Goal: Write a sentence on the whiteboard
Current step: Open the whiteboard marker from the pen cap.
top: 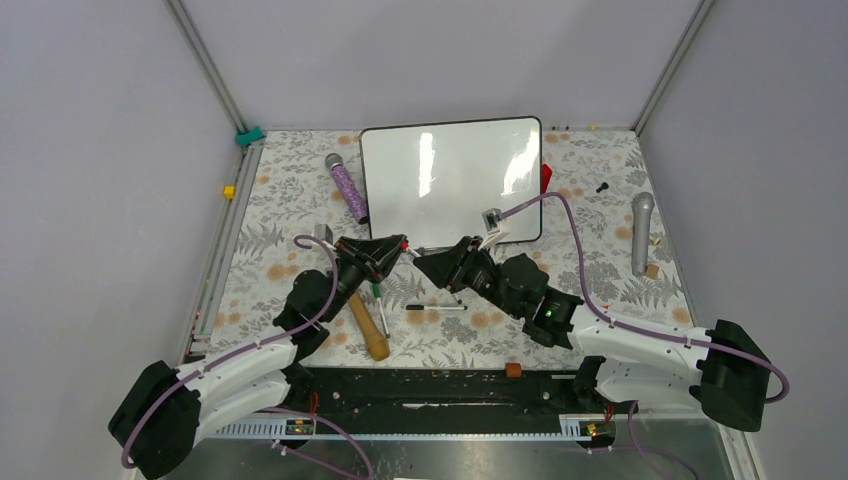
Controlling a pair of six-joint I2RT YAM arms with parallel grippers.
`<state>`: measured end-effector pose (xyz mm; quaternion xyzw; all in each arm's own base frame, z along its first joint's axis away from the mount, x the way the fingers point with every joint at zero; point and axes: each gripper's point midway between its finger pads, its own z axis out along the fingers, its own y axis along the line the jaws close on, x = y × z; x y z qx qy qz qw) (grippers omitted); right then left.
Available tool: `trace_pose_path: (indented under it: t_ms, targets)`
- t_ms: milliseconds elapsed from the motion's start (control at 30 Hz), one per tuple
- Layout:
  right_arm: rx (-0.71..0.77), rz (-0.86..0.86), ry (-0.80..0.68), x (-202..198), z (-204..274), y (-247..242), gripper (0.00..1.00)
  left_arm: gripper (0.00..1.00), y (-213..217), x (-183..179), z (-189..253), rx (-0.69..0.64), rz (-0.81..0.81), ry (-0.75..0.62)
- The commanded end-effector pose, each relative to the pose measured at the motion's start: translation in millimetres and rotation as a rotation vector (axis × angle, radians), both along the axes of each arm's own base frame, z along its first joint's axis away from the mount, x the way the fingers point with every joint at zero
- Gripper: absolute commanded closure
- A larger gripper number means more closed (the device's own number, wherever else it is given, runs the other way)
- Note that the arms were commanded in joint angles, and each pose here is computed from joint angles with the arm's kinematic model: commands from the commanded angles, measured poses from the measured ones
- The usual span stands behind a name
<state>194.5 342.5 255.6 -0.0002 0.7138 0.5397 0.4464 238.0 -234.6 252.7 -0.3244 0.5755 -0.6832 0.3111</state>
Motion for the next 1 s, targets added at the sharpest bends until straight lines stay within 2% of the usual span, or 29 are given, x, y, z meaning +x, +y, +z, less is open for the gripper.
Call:
trace_pose_path:
  t_ms: [0, 67, 133, 200, 267, 433, 633, 800, 900, 967]
  targets:
    - [0.066, -0.030, -0.041, 1, 27, -3, 0.69, 1.00, 0, -3, 31, -0.075, -0.008, -0.076]
    - [0.060, -0.028, -0.038, 1, 26, -3, 0.72, 1.00, 0, -3, 30, -0.072, -0.009, -0.076]
    - [0.059, -0.027, -0.036, 1, 26, -2, 0.84, 1.00, -1, -3, 30, -0.071, -0.012, -0.075]
    - [0.058, -0.030, -0.035, 2, 25, -3, 0.88, 1.00, -2, -3, 30, -0.073, -0.018, -0.074]
    - [0.062, -0.033, -0.034, 2, 26, -3, 0.99, 1.00, -1, -3, 31, -0.077, -0.017, -0.076]
    - [0.077, -0.065, -0.022, 2, 24, -14, 1.00, 1.00, 16, 2, 19, -0.087, 0.067, -0.041]
    - [0.019, -0.052, 0.002, -8, 6, -27, 1.00, 1.00, 46, 13, 4, -0.011, 0.188, -0.016]
    - [-0.055, 0.050, 0.056, -33, -21, -34, 1.00, 1.00, 78, 25, -18, 0.128, 0.268, 0.022]
    - [-0.087, 0.053, 0.084, -41, -35, -47, 1.00, 1.00, 90, 27, -32, 0.207, 0.298, 0.035]
    - [-0.143, 0.020, 0.105, -41, -45, -59, 1.00, 1.00, 92, 27, -46, 0.337, 0.290, 0.052]
